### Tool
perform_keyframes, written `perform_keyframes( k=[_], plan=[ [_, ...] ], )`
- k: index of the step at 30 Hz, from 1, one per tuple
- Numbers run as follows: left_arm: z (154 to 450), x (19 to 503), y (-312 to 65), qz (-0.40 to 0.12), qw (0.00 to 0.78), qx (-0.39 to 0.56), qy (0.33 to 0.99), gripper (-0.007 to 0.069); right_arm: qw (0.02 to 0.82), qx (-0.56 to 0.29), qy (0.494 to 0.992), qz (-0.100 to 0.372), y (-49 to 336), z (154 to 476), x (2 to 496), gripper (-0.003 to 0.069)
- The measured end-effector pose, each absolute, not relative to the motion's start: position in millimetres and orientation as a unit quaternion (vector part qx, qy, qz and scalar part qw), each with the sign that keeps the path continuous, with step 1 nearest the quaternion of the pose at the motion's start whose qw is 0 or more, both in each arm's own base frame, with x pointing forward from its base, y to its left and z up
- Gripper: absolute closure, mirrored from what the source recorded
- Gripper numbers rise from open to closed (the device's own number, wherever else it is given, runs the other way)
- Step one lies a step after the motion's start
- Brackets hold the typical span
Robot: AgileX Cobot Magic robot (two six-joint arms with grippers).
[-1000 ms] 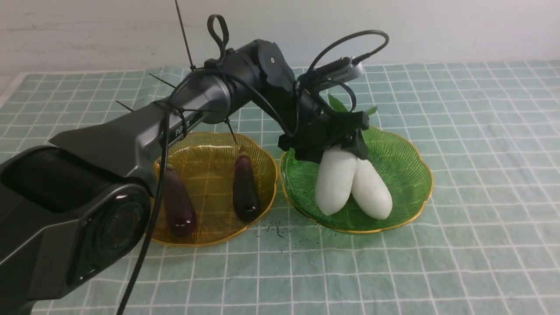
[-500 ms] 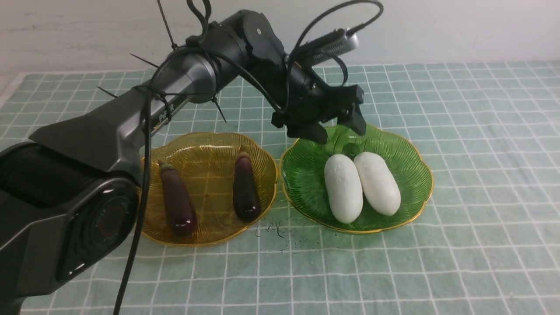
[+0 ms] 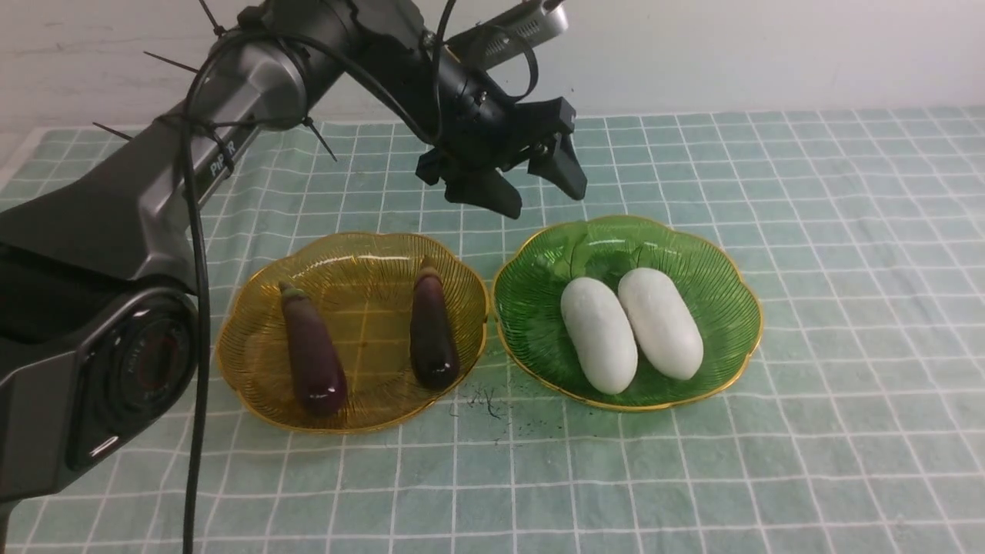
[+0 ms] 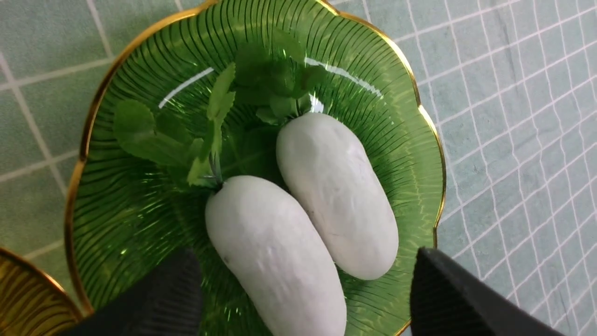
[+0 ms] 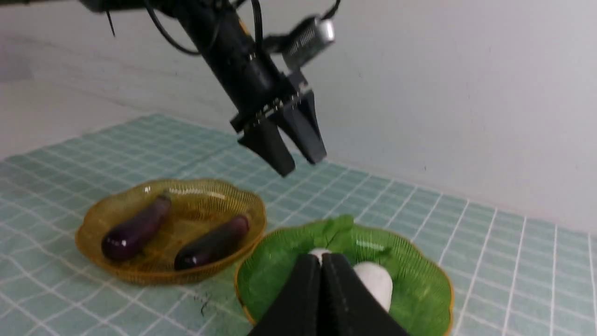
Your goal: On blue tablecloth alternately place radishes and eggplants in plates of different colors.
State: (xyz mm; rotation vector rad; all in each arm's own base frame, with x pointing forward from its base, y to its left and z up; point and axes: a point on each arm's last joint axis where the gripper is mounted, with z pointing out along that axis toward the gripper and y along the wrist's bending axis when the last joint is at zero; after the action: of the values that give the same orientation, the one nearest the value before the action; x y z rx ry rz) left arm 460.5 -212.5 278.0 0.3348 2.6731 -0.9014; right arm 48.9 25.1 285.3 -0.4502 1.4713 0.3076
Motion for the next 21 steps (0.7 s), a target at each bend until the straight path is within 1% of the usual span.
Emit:
perform_keyframes(
  k=[1, 2, 3, 4, 5, 6, 8, 10, 11, 13, 15, 16, 18, 21],
  plan=[
    [278, 460, -212, -0.314, 0.149, 0.117, 0.93, 0.0133, 0.715, -0.202, 0.654, 0.141, 26, 286, 49, 0.0673],
    [278, 460, -212, -0.314, 0.149, 0.117, 0.93, 0.0188, 0.722, -0.201, 0.646, 0.142, 26, 287, 49, 0.0673],
    [278, 460, -212, -0.314, 0.149, 0.117, 0.93, 0.0188, 0.723, -0.201, 0.646, 0.142, 26, 287, 49, 0.0673],
    [278, 460, -212, -0.314, 0.15, 0.117, 0.93, 0.0235, 0.725, -0.201, 0.643, 0.143, 26, 287, 49, 0.0673],
    [278, 461, -212, -0.313, 0.152, 0.123, 0.93, 0.0312, 0.727, -0.201, 0.641, 0.143, 26, 288, 49, 0.0673],
    [278, 461, -211, -0.309, 0.155, 0.129, 0.929, 0.0373, 0.729, -0.195, 0.641, 0.137, 26, 288, 49, 0.0673],
    [281, 462, -209, -0.295, 0.169, 0.154, 0.928, 0.0501, 0.729, -0.201, 0.639, 0.143, 26, 288, 49, 0.0673],
    [287, 462, -207, -0.28, 0.188, 0.173, 0.926, 0.0581, 0.729, -0.201, 0.638, 0.143, 26, 288, 49, 0.0673],
    [287, 462, -207, -0.28, 0.188, 0.173, 0.926, 0.0587, 0.729, -0.201, 0.638, 0.143, 26, 288, 49, 0.0673],
    [303, 461, -202, -0.262, 0.213, 0.185, 0.923, 0.0621, 0.729, -0.201, 0.638, 0.143, 26, 288, 49, 0.0673],
    [312, 459, -200, -0.255, 0.225, 0.188, 0.921, 0.0625, 0.729, -0.201, 0.638, 0.143, 26, 288, 49, 0.0673],
    [327, 454, -197, -0.249, 0.243, 0.192, 0.918, 0.0631, 0.729, -0.201, 0.638, 0.143, 26, 288, 49, 0.0673],
    [349, 446, -191, -0.239, 0.265, 0.197, 0.913, 0.0633, 0.729, -0.201, 0.638, 0.143, 26, 288, 49, 0.0673],
    [372, 435, -186, -0.234, 0.287, 0.202, 0.907, 0.0633, 0.729, -0.201, 0.638, 0.143, 26, 288, 49, 0.0673]
  ],
)
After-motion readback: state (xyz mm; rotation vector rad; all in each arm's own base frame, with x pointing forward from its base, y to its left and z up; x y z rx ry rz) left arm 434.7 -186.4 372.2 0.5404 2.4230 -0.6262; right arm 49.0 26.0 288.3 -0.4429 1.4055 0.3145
